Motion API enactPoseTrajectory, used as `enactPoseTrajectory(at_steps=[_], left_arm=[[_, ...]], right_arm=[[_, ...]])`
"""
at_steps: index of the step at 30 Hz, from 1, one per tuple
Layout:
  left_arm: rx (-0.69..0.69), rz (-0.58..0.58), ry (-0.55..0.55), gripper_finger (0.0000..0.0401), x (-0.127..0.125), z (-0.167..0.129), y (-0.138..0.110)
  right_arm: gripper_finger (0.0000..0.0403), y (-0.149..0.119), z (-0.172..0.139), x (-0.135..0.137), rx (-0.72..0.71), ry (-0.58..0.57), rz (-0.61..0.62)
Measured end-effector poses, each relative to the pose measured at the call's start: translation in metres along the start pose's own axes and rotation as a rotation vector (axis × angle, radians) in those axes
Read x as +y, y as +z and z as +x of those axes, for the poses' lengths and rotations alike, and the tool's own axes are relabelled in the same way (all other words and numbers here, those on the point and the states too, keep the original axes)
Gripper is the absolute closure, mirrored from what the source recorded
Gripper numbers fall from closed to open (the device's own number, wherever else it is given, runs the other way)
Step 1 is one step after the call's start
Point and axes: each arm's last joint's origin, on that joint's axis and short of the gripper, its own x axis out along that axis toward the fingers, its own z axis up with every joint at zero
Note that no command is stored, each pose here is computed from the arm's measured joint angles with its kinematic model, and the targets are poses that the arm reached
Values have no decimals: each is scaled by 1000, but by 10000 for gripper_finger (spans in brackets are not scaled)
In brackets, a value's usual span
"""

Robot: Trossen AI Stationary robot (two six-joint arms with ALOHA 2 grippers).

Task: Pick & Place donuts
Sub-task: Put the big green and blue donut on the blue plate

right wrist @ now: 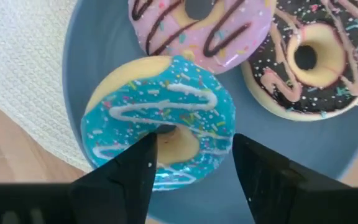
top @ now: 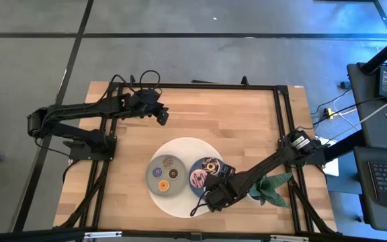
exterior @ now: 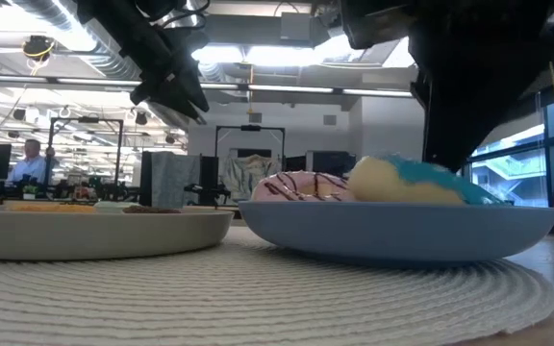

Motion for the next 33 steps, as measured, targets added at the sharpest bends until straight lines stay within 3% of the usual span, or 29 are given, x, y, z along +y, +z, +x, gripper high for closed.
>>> enactPoseTrajectory(at_steps=[9,12,22,29,33], left_arm=[[0,-1,-1,257,0,0,0],[3,-1,-6,258,0,0,0],[67,3,-110,258,-9,-10,-8],[215,-19,180,258,27,-33,-24],[262,-62,243,258,38,-36,-26]], right_arm=[[192,4,-14,-1,24,-31,-13],[192,7,-24,-5,30,-91,-23],[192,56,-82,-20,-75,-84,-59],[192,77,-98,-48,-158,-167,-318],[192,93,-88,-78,-196,-64,-399]])
